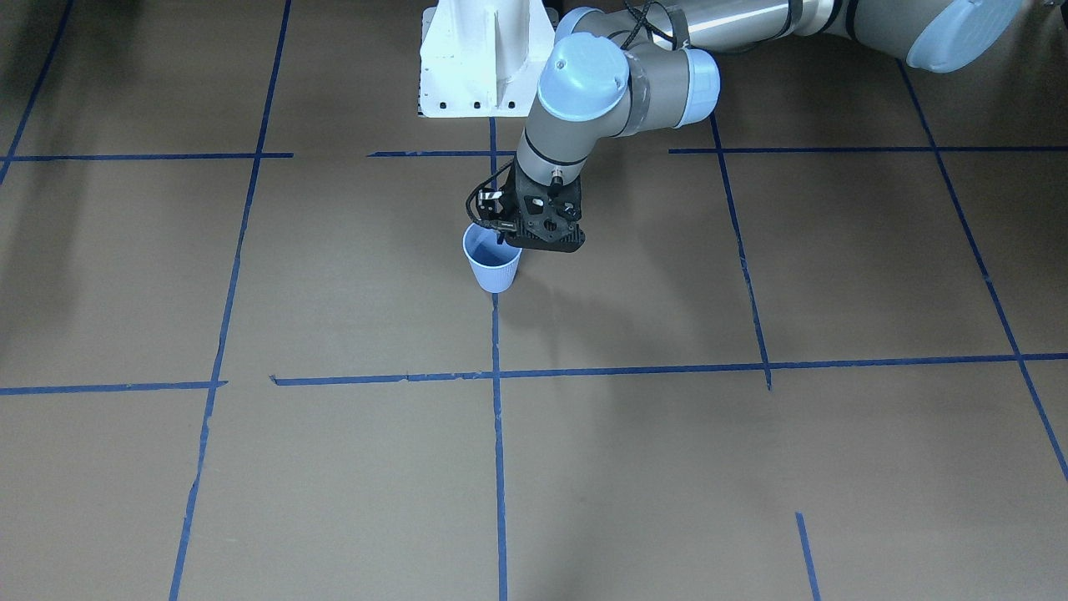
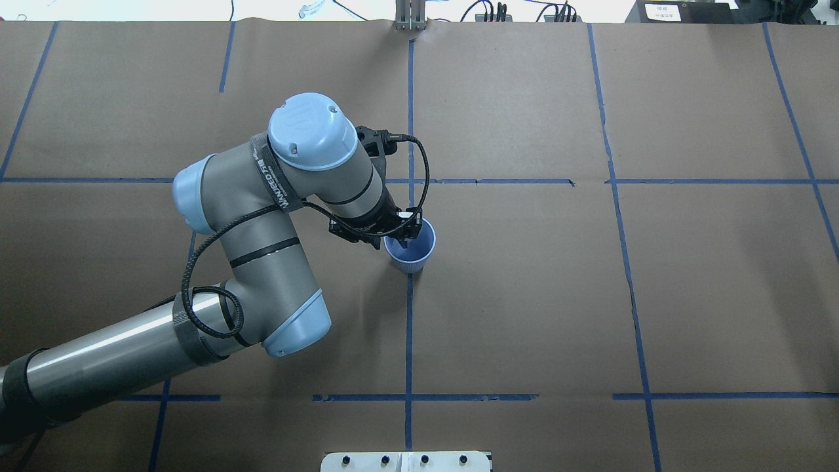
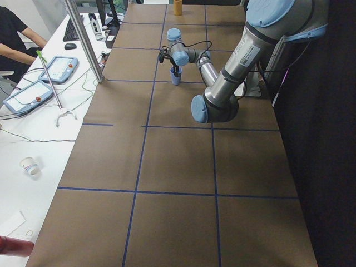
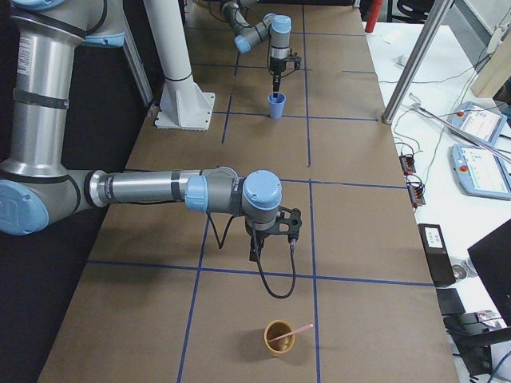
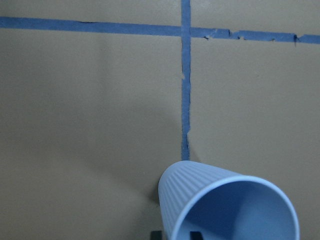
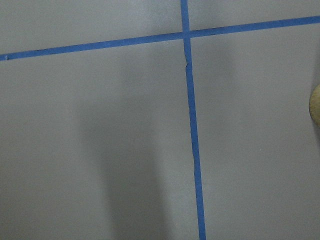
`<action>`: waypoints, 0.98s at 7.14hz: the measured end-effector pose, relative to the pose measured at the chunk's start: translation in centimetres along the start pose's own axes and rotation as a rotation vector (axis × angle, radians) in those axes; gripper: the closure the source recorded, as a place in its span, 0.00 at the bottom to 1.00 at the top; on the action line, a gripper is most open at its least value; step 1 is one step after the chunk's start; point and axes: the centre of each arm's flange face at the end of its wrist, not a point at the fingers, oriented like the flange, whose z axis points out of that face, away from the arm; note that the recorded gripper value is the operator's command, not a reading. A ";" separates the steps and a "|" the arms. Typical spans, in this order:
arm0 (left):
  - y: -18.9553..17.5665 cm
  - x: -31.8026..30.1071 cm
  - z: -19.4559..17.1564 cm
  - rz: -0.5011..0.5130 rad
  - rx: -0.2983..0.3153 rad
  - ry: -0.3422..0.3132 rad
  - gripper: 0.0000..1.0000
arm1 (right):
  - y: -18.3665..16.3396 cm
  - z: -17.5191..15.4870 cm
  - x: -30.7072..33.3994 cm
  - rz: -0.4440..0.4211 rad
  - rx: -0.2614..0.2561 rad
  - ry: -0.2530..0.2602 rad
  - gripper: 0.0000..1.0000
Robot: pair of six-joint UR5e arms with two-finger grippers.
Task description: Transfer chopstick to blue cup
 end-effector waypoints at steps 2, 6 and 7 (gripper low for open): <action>-0.1 -1.6 -2.6 -0.022 0.028 0.025 0.00 | -0.3 -0.2 1.7 -0.050 0.063 0.024 0.01; 1.4 -6.4 -4.7 -0.033 0.044 0.028 0.00 | -2.1 3.7 12.2 -0.245 0.335 0.154 0.02; 1.4 -6.5 -4.7 -0.034 0.045 0.028 0.00 | -2.7 3.6 14.2 -0.247 0.383 0.184 0.02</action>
